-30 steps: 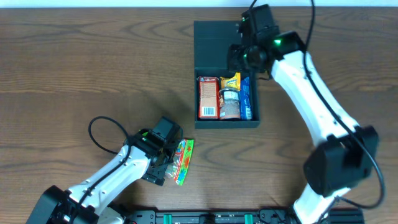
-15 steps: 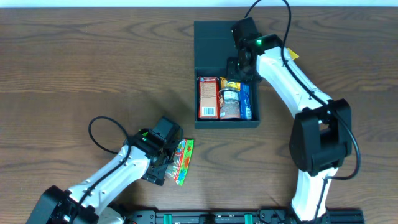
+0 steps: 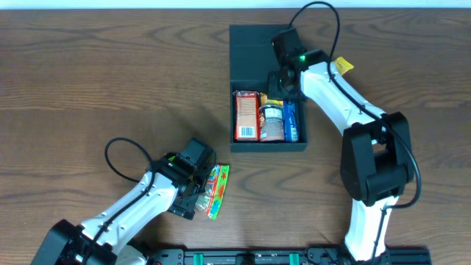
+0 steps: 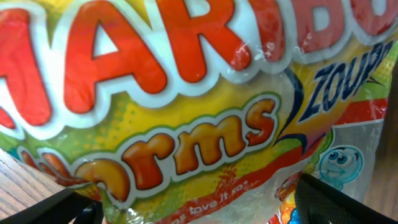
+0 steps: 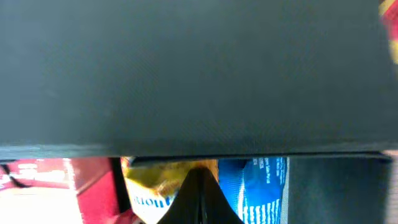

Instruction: Pack container

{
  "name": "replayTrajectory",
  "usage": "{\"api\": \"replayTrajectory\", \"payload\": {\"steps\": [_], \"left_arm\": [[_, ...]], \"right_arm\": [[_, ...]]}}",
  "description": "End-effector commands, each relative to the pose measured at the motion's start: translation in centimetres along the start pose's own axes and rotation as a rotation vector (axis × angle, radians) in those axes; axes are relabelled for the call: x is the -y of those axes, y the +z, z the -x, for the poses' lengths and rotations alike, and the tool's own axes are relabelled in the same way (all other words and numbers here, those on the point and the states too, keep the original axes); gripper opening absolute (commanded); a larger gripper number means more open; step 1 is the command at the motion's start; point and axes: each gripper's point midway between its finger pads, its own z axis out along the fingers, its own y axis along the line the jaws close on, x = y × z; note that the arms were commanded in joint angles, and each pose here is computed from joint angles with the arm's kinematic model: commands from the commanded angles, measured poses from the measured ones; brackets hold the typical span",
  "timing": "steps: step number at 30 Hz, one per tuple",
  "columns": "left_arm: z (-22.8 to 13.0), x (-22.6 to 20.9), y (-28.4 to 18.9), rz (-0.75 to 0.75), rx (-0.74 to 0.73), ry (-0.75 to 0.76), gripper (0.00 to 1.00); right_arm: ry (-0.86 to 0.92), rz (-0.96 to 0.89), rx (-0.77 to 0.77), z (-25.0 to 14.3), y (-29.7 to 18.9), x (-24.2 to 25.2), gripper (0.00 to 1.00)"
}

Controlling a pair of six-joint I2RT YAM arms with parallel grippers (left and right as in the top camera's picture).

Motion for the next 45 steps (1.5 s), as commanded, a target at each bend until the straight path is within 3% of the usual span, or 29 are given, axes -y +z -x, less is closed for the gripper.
{"api": "replayTrajectory", "payload": {"steps": [1, 7, 15, 19, 22, 24, 25, 26, 27, 28, 29, 30, 37, 45], "left_arm": [[0.3, -0.4, 0.3, 0.018, 0.012, -0.007, 0.95], [0.3, -0.4, 0.3, 0.018, 0.012, -0.007, 0.95], [0.3, -0.4, 0.3, 0.018, 0.012, -0.007, 0.95], [0.3, -0.4, 0.3, 0.018, 0.012, -0.007, 0.95], [0.3, -0.4, 0.3, 0.018, 0.012, -0.007, 0.95], [0.3, -0.4, 0.3, 0.018, 0.012, -0.007, 0.95], [0.3, -0.4, 0.3, 0.018, 0.012, -0.007, 0.95], [0.3, -0.4, 0.3, 0.018, 0.012, -0.007, 0.95], [0.3, -0.4, 0.3, 0.018, 0.012, -0.008, 0.95], [0.3, -0.4, 0.3, 0.018, 0.012, -0.007, 0.95], [0.3, -0.4, 0.3, 0.018, 0.012, -0.007, 0.95], [0.3, -0.4, 0.3, 0.018, 0.012, -0.008, 0.95], [0.3, -0.4, 0.3, 0.018, 0.012, -0.007, 0.95], [0.3, -0.4, 0.3, 0.018, 0.012, -0.007, 0.95]], "right_arm": [[0.001, -0.002, -0.041, -1.3, 1.8, 0.4, 0.01], [0.001, 0.000, -0.012, -0.4, -0.1, 0.4, 0.01], [-0.060, -0.081, 0.160, 2.8, -11.5, 3.2, 0.04], [0.152, -0.100, 0.187, 4.3, -13.5, 8.0, 0.01], [0.449, -0.083, 0.205, 5.7, -13.9, 13.6, 0.02], [0.557, -0.102, 0.229, 6.4, -13.7, 15.9, 0.02], [0.591, -0.110, 0.238, 6.6, -13.5, 16.6, 0.04], [0.617, -0.109, 0.243, 6.9, -13.2, 16.9, 0.23], [0.642, -0.109, 0.245, 7.1, -12.8, 17.1, 0.54], [0.675, -0.121, 0.247, 7.2, -12.2, 17.3, 0.78], [0.710, -0.124, 0.244, 7.5, -11.1, 17.4, 0.90], [0.724, -0.124, 0.241, 7.6, -10.5, 17.4, 0.96], [0.811, -0.050, 0.181, 8.9, -2.5, 15.6, 0.99], [0.845, -0.035, 0.192, 9.7, 0.9, 15.1, 0.99]]}}
